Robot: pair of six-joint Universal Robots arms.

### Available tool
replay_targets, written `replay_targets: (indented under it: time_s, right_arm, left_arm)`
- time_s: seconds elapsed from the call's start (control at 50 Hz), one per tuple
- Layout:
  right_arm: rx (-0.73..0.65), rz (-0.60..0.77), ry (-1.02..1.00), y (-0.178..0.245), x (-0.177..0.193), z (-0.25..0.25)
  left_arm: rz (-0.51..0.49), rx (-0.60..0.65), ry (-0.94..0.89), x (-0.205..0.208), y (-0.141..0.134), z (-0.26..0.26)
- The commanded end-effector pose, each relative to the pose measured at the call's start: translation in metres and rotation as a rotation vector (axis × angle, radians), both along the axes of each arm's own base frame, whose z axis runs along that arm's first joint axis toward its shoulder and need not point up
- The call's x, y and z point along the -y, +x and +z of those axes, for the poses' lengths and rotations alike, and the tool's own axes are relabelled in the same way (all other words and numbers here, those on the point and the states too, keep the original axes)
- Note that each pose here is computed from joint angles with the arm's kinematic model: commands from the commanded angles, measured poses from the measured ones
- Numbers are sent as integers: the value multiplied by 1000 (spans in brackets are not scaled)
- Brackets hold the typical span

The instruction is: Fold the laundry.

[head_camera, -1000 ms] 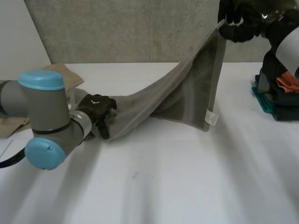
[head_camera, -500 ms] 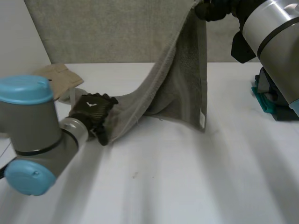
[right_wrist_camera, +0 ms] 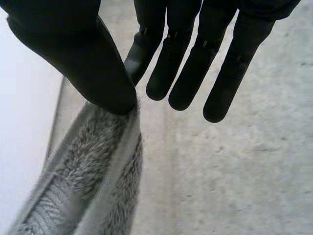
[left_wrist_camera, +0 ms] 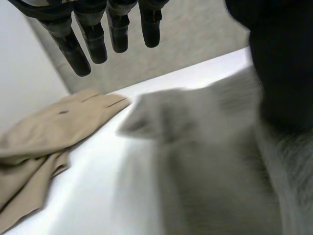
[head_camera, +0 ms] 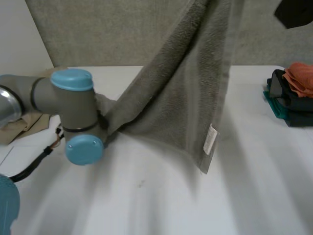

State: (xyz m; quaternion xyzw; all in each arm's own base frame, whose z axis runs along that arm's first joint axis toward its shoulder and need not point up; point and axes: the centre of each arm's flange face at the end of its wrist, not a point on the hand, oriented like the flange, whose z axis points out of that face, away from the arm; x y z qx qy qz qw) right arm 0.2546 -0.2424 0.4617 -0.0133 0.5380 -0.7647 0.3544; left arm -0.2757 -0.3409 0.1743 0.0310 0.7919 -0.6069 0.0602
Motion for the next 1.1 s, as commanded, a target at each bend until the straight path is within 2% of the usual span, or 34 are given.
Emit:
replay_targets:
  time_s: [0.02,0.16,0.18,0.24,0.26,0.32,0.38,0.48,0.56,0.6,0.68,0.74,0.86,1.1]
  right_arm:
    - [-44,-74,4,-22,31,-12]
    - [-115,-86,43,-23,44,-34]
    - [-122,-91,43,-23,45,-35]
    - [-156,-102,46,-23,47,-42]
    - [-166,-105,46,-24,48,-44]
    - [-227,-107,42,-22,51,-52]
    - [-343,-88,55,-17,56,-74]
    - [-610,-64,130,-7,70,-134]
    - [-823,-61,183,4,81,-184]
    - [-865,-66,193,8,85,-195]
    - [-908,-62,242,13,102,-221]
    - [-921,-20,311,15,112,-239]
    - [-927,87,440,18,109,-258]
    - [-913,77,379,15,99,-256]
  left_arm:
    - [54,12,12,11,43,18]
    - [-75,88,14,15,66,18]
    - [-117,112,24,15,70,13]
    - [-197,144,42,12,70,6]
    - [-252,165,57,10,69,2]
    - [-316,180,67,5,67,1]
    - [-380,197,74,-3,63,3]
    - [-373,200,75,-13,67,15]
    - [-311,197,54,-24,75,28]
    - [-298,194,57,-27,76,30]
    - [-297,172,100,-39,77,28]
    - [-332,134,165,-48,75,19]
    - [-394,38,295,-50,70,-4]
    - [-367,-18,341,-32,58,-28]
